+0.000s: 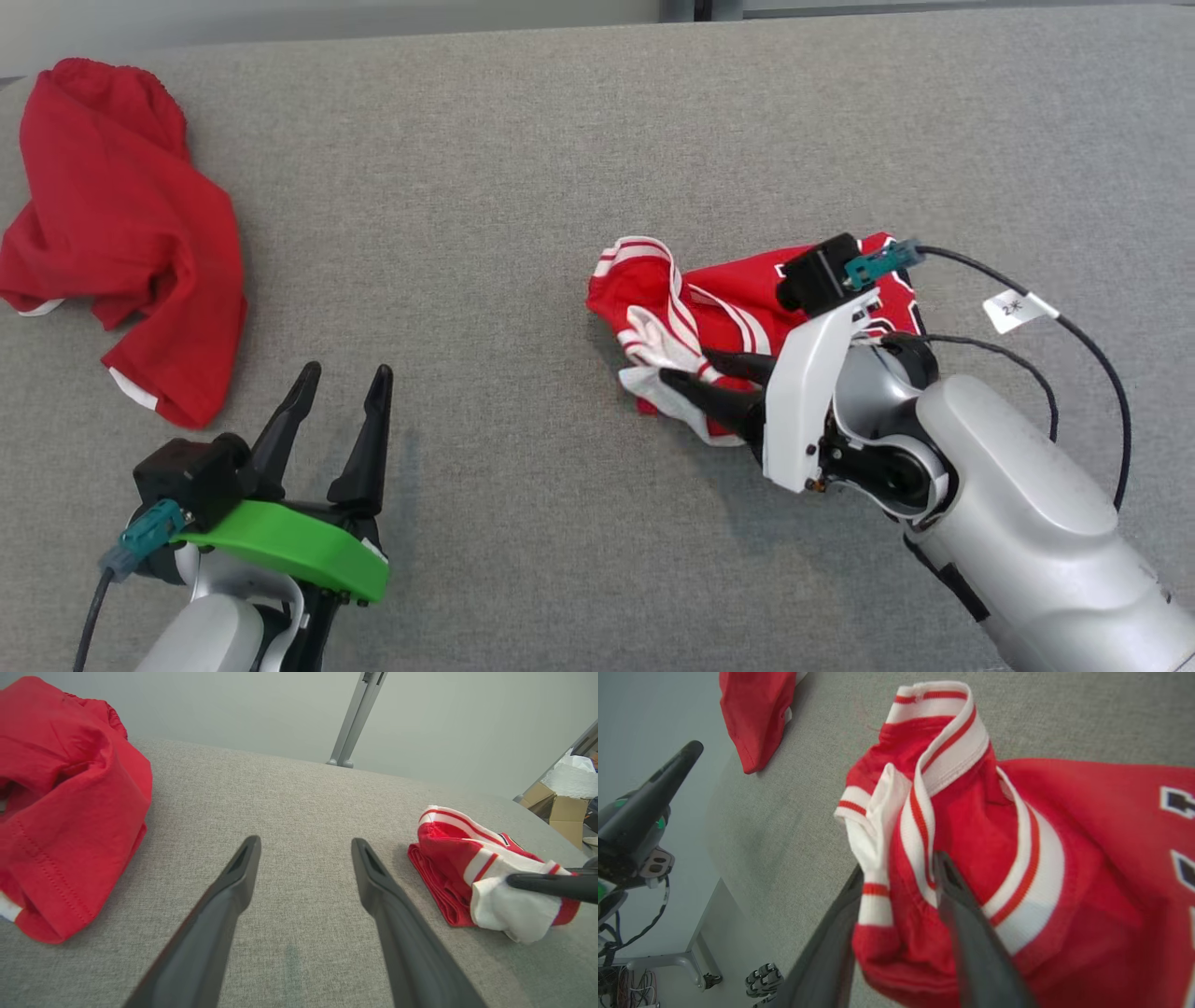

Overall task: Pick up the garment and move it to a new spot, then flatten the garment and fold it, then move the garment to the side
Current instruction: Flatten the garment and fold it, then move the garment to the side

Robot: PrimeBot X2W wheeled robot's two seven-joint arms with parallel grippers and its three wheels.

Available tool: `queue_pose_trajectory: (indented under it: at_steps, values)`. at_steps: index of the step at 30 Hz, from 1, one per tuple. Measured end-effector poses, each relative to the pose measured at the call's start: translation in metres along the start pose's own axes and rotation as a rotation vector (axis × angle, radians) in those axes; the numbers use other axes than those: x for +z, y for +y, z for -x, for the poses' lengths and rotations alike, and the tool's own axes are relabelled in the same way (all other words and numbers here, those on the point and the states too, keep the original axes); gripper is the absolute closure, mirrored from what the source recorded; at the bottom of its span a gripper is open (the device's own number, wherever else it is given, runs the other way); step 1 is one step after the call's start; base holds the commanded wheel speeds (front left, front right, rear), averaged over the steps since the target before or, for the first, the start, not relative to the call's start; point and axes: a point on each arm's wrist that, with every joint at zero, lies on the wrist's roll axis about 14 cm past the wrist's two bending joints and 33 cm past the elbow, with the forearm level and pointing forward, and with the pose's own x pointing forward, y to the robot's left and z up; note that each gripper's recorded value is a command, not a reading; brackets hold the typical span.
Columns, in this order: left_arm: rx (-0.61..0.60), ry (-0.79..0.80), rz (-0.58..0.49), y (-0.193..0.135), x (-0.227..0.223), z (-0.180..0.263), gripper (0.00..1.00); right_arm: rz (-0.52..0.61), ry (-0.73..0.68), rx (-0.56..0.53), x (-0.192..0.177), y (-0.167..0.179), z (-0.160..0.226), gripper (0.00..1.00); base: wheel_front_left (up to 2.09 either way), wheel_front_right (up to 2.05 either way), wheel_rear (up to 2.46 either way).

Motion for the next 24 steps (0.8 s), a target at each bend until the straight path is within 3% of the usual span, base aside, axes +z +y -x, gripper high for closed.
queue_pose_trajectory:
  at_steps: [7,12,15,20,24]
  values:
    - [0.004,-0.014,-0.008,0.000,0.004,0.000,0.00,-0.003,-0.055,0.035,0.004,0.022,0.001,0.00,0.00,0.00,0.00]
    - [0.002,-0.027,-0.015,-0.001,0.009,0.001,0.00,-0.066,-0.238,0.052,0.042,0.024,0.023,0.00,0.00,0.00,0.00]
    - [0.013,-0.050,-0.012,0.002,0.016,0.003,0.00,-0.121,-0.287,-0.056,0.046,-0.013,0.045,0.00,0.00,0.00,0.00]
    - [0.013,-0.051,-0.005,0.003,0.015,0.000,0.00,-0.207,-0.235,-0.390,0.009,-0.117,0.098,0.00,0.00,0.00,0.00]
    - [0.007,-0.042,0.004,0.002,0.012,-0.002,0.00,-0.300,-0.194,-0.461,-0.020,-0.141,0.106,0.00,0.00,0.00,0.00]
